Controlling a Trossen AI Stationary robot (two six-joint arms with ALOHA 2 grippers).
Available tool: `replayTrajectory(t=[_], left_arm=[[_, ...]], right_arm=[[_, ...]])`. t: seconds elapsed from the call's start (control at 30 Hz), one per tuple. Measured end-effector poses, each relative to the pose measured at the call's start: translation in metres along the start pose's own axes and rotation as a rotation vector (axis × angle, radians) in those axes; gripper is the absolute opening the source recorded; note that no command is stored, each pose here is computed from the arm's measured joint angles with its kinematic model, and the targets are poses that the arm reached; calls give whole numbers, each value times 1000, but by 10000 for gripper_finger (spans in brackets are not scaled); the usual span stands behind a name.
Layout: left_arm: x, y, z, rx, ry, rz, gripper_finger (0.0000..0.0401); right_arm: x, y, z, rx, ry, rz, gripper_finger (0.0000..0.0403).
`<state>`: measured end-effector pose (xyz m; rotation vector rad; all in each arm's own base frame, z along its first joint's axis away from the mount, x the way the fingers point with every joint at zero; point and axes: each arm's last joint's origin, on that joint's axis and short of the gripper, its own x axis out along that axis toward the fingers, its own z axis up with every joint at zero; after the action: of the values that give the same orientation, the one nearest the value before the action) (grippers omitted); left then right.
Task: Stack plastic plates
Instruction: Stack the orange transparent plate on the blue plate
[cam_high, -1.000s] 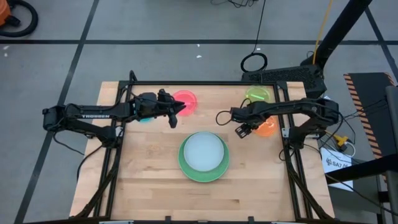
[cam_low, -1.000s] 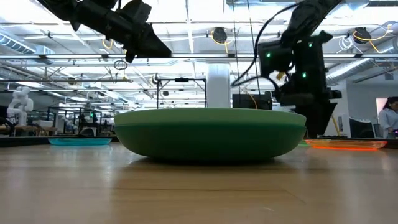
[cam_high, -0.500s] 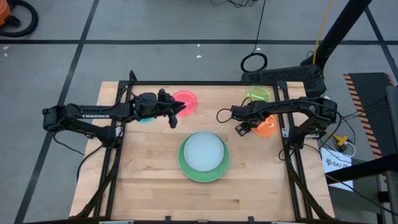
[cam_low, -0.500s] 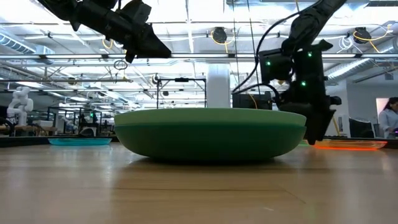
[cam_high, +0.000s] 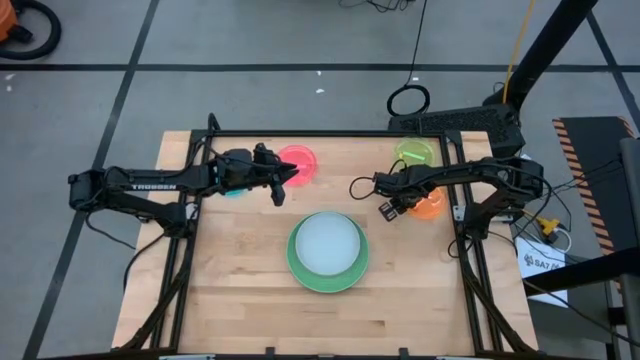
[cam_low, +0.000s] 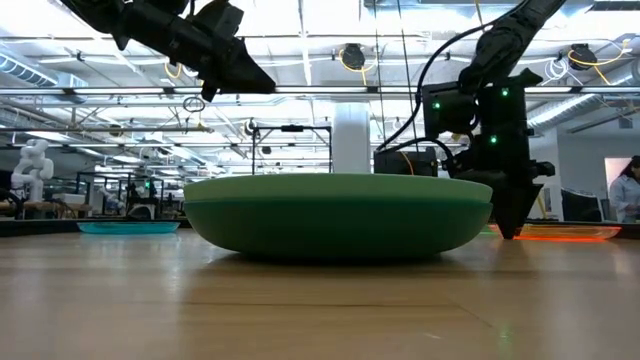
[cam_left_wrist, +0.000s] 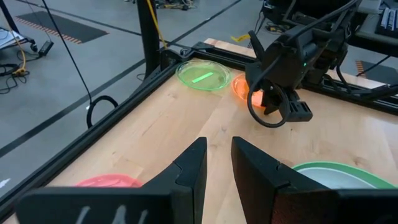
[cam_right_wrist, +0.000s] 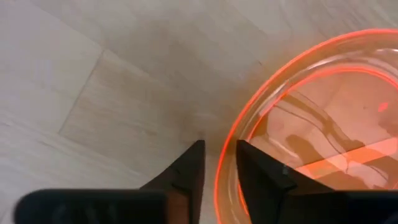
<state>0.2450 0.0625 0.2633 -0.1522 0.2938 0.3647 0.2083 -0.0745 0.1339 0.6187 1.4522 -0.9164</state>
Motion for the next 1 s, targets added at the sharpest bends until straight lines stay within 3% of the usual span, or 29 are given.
replayTrajectory(t=[0.27, 0.57, 0.77, 1.0], left_arm=[[0, 0, 0, -2, 0, 0, 81], [0, 0, 0, -5, 0, -2, 81], [0, -1, 1, -5, -10, -5, 81], [-1, -2, 8, 13, -85, -14, 81]], right_arm=[[-3, 2, -3, -21, -19, 4, 22], [-10, 4, -5, -60, -44, 24, 8], [-29, 13, -2, -155, -99, 61, 6], [-72, 39, 1, -326, -247, 89, 2]])
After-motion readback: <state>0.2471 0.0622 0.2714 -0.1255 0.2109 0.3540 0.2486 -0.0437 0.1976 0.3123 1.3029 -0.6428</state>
